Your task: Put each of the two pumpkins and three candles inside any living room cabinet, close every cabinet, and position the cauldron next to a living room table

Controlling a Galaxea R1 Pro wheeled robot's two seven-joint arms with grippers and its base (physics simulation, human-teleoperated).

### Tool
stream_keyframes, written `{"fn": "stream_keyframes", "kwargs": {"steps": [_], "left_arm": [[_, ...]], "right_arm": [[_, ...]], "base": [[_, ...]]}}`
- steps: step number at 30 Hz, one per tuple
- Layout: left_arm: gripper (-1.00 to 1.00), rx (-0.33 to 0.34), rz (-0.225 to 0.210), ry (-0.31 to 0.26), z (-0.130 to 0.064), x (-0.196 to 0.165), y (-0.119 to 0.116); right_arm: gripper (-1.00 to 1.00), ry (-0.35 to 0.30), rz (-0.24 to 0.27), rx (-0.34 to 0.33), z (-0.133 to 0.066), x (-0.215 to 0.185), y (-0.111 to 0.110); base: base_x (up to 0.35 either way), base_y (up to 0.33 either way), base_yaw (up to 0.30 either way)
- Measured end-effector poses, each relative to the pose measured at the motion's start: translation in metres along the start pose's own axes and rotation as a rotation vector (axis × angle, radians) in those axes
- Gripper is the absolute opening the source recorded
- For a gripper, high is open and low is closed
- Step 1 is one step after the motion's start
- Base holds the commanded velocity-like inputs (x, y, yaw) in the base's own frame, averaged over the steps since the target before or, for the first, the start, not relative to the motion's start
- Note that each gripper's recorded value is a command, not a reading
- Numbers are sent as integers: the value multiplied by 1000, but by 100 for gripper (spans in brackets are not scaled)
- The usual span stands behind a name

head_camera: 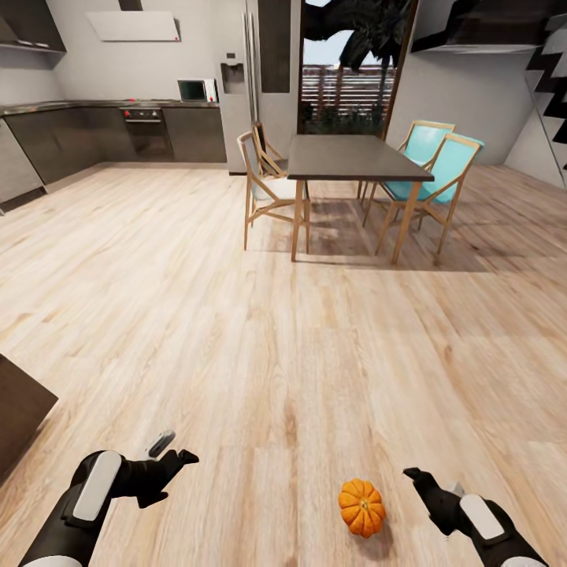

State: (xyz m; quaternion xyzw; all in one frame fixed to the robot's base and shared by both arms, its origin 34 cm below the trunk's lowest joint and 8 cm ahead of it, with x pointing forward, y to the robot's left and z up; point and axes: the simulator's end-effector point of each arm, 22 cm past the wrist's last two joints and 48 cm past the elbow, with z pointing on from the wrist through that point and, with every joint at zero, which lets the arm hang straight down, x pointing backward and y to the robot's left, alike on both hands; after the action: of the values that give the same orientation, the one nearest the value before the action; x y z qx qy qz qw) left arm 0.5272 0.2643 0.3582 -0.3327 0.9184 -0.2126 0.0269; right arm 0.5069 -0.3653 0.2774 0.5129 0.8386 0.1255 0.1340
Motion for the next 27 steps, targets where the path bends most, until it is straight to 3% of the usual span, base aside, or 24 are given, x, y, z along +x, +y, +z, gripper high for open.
{"fn": "stream_keyframes", "kwargs": {"steps": [5,9,14,22,27], "left_arm": [[100,1,-2,-2,9,0,6],[100,2,-3,-2,16,1,11],[100,4,-3,-1,26,2,16],[100,4,-2,-1,41,4,26],[100,4,-3,-2,51,5,33]], "right_arm": [[100,-28,-13,-11,7,-7,0],[100,-88,-22,-13,15,-17,-3],[100,-157,-72,-11,24,-25,-4],[100,-167,-81,-17,40,-22,-11],[100,-153,-121,-71,50,-12,-2]], "base": [[0,0,0],[0,0,0],[0,0,0],[0,0,0],[0,0,0]]}}
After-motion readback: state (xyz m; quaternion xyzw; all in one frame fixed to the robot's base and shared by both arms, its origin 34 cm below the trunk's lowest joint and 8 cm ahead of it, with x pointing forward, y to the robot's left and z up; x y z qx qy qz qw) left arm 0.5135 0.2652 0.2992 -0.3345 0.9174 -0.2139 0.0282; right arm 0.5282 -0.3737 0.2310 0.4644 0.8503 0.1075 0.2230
